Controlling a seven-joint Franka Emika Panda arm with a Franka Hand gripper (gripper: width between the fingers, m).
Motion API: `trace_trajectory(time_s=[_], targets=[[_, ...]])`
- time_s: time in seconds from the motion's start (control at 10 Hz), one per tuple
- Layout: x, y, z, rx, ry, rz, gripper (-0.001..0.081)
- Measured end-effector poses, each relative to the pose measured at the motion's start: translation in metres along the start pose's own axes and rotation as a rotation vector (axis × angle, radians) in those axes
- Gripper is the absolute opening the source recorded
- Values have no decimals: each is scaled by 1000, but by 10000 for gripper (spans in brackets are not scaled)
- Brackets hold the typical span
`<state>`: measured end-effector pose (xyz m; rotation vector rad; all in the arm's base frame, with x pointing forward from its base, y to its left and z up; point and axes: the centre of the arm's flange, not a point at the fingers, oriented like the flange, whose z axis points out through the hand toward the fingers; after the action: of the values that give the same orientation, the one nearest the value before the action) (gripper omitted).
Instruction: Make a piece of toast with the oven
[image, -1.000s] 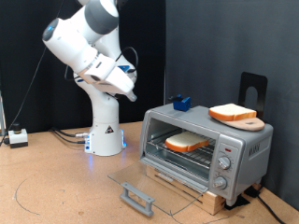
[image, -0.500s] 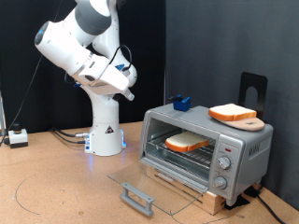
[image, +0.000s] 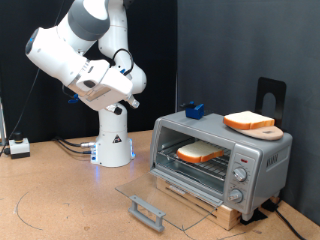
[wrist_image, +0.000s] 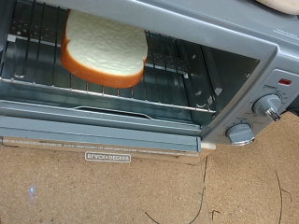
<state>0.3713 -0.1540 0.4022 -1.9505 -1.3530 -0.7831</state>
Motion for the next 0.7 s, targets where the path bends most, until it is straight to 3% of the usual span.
trace_trajectory(time_s=[0.3, 0.4, 0.6, 0.7], targets=[[-12, -8, 9, 135, -4, 344, 810], [-25, -4, 5, 90, -3, 263, 810], [-45, -9, -3, 202, -6, 466, 810], [-46, -7, -3, 175, -7, 411, 810]])
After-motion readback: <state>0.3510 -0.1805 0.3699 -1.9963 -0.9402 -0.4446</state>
